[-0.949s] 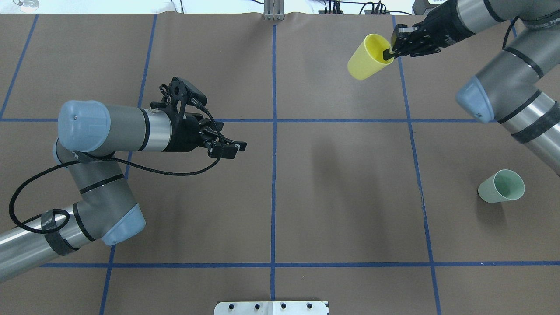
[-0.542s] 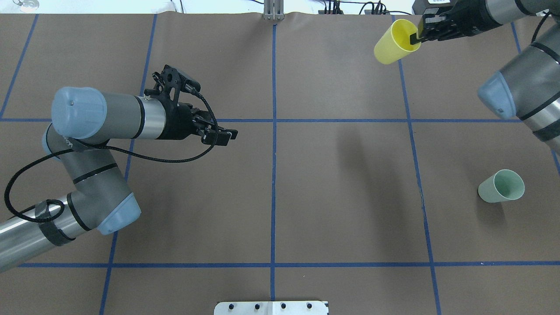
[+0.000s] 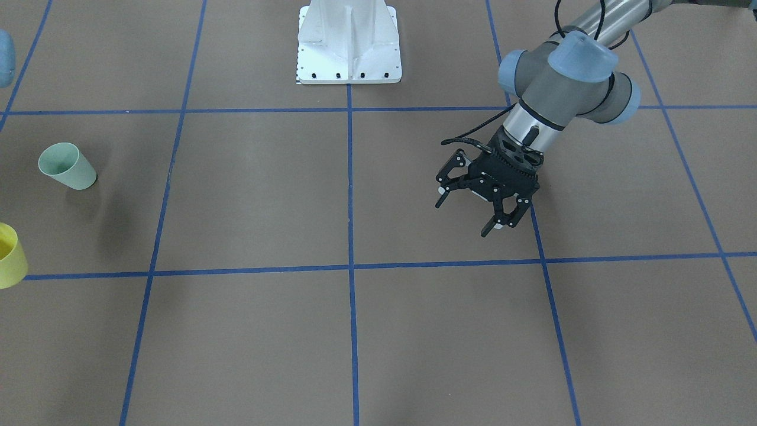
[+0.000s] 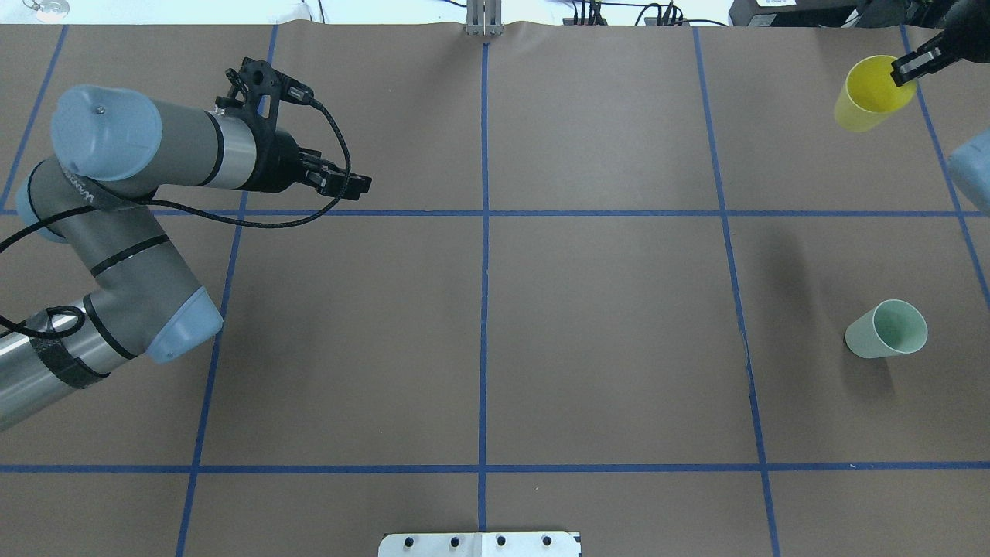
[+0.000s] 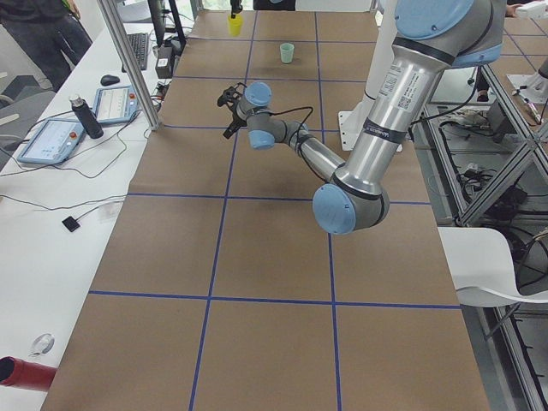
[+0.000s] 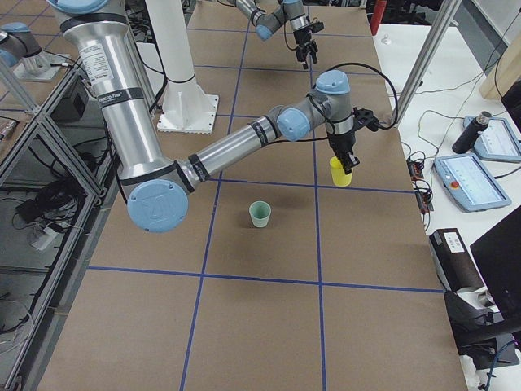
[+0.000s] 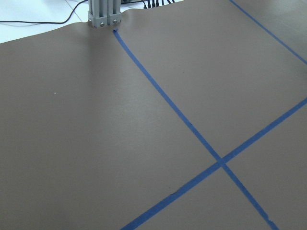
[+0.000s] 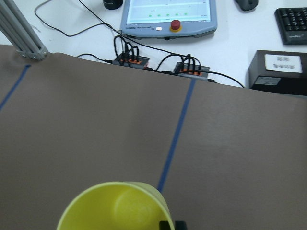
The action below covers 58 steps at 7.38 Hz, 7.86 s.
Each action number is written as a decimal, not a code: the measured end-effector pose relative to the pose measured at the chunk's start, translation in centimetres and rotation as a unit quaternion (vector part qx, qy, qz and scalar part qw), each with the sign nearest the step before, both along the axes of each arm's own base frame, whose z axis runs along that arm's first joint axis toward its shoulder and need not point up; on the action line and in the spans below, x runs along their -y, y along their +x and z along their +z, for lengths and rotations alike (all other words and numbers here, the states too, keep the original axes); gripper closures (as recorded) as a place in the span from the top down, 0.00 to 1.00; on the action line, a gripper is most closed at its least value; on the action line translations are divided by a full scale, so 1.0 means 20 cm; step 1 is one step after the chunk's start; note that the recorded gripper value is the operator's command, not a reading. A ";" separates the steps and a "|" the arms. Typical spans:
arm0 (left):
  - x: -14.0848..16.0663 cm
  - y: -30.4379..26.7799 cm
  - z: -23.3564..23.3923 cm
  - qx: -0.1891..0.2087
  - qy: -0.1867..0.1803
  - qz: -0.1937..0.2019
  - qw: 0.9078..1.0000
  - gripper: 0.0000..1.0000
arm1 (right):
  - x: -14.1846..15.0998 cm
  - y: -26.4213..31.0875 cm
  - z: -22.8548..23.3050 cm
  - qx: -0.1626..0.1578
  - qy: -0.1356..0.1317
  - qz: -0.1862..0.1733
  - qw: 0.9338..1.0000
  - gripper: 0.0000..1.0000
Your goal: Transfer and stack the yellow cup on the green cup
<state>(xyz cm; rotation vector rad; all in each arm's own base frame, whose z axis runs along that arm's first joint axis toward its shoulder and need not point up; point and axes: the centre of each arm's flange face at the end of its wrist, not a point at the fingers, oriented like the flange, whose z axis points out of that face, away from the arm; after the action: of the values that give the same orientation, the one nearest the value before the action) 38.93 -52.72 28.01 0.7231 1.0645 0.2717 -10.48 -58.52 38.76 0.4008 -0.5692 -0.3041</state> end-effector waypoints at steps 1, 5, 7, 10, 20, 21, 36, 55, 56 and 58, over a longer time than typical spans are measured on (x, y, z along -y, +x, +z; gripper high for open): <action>0.04 -0.02 0.01 0.012 -0.014 -0.006 1.000 1.00 | -0.08 0.02 0.06 0.007 -0.038 -0.024 0.999 0.00; 0.16 -0.12 0.07 0.061 -0.079 -0.019 0.995 1.00 | -0.42 0.08 0.36 0.083 -0.142 -0.063 0.984 0.00; 0.20 -0.16 0.07 0.067 -0.095 -0.014 0.993 1.00 | -0.53 0.11 0.45 0.087 -0.160 -0.066 0.981 0.00; 0.22 -0.17 0.08 0.070 -0.097 -0.013 0.993 1.00 | -0.62 0.11 0.57 0.087 -0.165 -0.071 0.980 0.00; 0.25 -0.15 0.10 0.074 -0.100 -0.013 0.992 1.00 | -0.70 -0.07 0.67 0.076 -0.184 -0.111 0.974 0.00; 0.25 -0.15 0.10 0.073 -0.099 -0.013 0.992 1.00 | -0.71 -0.08 0.67 0.075 -0.184 -0.114 0.973 0.00; 0.34 -0.25 0.13 0.080 -0.111 -0.018 0.990 1.00 | -0.68 -0.11 0.63 0.078 -0.172 -0.116 0.975 0.99; -0.03 -2.24 1.57 0.192 -0.286 0.003 0.939 1.00 | -0.78 0.84 1.07 0.107 -0.243 0.092 0.960 0.99; -0.04 -2.24 1.58 0.192 -0.289 0.003 0.938 1.00 | -0.79 0.84 1.07 0.107 -0.245 0.093 0.959 0.99; -0.04 -2.24 1.60 0.192 -0.292 0.003 0.937 1.00 | -0.78 0.84 1.07 0.107 -0.246 0.096 0.959 0.99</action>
<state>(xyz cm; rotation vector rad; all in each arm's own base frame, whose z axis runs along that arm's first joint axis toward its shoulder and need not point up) -5.89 -51.84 59.95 0.1183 0.7147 0.0832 6.32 -42.88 60.14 0.0035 -0.7879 0.0738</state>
